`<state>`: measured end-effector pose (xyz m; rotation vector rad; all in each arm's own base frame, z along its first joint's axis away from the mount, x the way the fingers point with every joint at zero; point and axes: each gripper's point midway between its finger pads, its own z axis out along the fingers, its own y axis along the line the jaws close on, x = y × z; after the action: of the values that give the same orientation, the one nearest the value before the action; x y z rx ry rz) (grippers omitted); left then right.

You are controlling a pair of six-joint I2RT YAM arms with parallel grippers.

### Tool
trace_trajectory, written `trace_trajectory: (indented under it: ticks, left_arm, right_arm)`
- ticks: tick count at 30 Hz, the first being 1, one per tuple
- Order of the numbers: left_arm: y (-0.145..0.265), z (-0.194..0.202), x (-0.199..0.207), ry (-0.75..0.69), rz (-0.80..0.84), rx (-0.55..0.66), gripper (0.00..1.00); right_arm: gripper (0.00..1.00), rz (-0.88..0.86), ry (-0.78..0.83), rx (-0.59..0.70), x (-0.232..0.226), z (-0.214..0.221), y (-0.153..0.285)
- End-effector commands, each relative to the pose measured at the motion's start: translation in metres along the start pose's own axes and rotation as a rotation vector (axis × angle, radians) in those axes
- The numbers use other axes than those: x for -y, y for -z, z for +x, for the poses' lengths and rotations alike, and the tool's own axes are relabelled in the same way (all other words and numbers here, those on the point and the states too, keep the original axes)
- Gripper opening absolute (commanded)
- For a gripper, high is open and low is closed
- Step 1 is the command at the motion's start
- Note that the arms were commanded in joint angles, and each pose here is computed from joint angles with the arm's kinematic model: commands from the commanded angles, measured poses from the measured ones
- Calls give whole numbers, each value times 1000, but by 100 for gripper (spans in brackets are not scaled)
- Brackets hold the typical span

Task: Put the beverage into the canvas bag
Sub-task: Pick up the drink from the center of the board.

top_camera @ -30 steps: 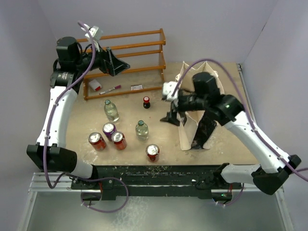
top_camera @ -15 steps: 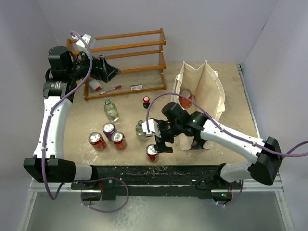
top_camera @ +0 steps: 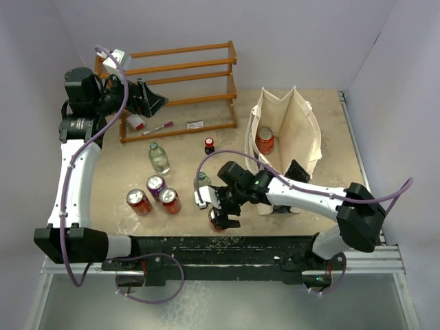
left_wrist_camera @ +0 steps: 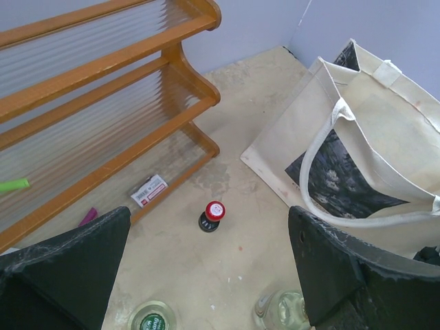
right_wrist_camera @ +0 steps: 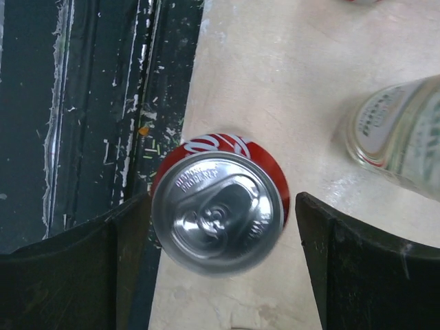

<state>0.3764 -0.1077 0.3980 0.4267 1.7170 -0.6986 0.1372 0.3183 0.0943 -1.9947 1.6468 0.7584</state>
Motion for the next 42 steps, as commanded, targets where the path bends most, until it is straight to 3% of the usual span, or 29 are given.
trace_trajectory:
  ticks: [1, 6, 10, 17, 32, 42]
  left_arm:
    - [8, -13, 7, -27, 16, 52, 99]
    - [9, -13, 7, -30, 14, 57, 99]
    - [7, -10, 6, -26, 14, 56, 99]
    - [2, -3, 0, -15, 14, 40, 99]
    - [-20, 16, -25, 16, 1, -16, 99]
    - [-33, 18, -20, 57, 80, -35, 100]
  right_arm:
    - [84, -4, 3, 29, -3, -5, -15]
    - [71, -3, 4, 32, -3, -8, -18]
    - [69, 21, 13, 50, -1, -13, -12]
    - [54, 54, 52, 106, 0, -37, 11]
    - [45, 196, 208, 279, 9, -149, 133]
    - [42, 469, 169, 402, 48, -208, 239]
